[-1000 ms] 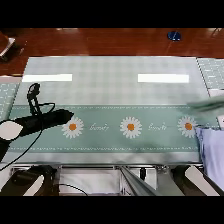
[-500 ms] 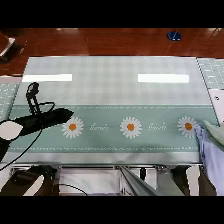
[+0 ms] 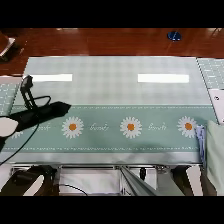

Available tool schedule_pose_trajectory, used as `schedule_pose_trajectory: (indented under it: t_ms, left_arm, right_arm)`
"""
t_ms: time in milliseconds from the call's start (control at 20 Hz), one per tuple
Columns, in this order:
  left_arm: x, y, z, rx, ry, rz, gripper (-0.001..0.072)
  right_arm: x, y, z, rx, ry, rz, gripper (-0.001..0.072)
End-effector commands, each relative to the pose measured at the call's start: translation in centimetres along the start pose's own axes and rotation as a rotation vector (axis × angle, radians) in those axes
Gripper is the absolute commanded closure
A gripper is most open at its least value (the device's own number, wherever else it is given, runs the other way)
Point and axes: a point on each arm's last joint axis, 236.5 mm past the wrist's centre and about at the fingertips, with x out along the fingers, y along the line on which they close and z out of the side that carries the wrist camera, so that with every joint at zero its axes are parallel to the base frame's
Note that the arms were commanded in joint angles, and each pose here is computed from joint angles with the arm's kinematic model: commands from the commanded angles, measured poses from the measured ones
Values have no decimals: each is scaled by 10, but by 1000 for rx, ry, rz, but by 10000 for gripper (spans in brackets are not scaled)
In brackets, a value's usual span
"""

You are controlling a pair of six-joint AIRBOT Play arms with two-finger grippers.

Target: Fold the shirts.

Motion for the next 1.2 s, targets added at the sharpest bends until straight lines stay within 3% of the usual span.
schedule_pose_trajectory:
  t_ms: [0,150,200,250,400,650,900,1150]
  left_arm:
    - [-31,-35,88,106,-177,-34,685]
    - [-57,-90,163,194,-273,-101,685]
    - [-59,-107,176,230,-274,-126,685]
    - [-56,-123,181,270,-254,-148,685]
    - [-28,-138,168,350,-144,-146,686]
    - [50,-96,116,395,98,18,685]
    - [89,-66,83,350,255,65,685]
    - [98,-57,70,341,309,78,684]
  right_arm:
    - [-40,125,56,-90,-130,453,347]
    - [-91,252,40,-324,-127,801,349]
    - [-98,286,16,-447,-118,848,395]
    - [-97,312,-12,-591,-114,859,692]
    - [-94,367,-77,-900,-190,830,692]
    - [-19,396,-136,-1190,-213,539,692]
    - [83,365,-166,-1177,-39,364,693]
    - [89,361,-168,-1180,-35,359,692]
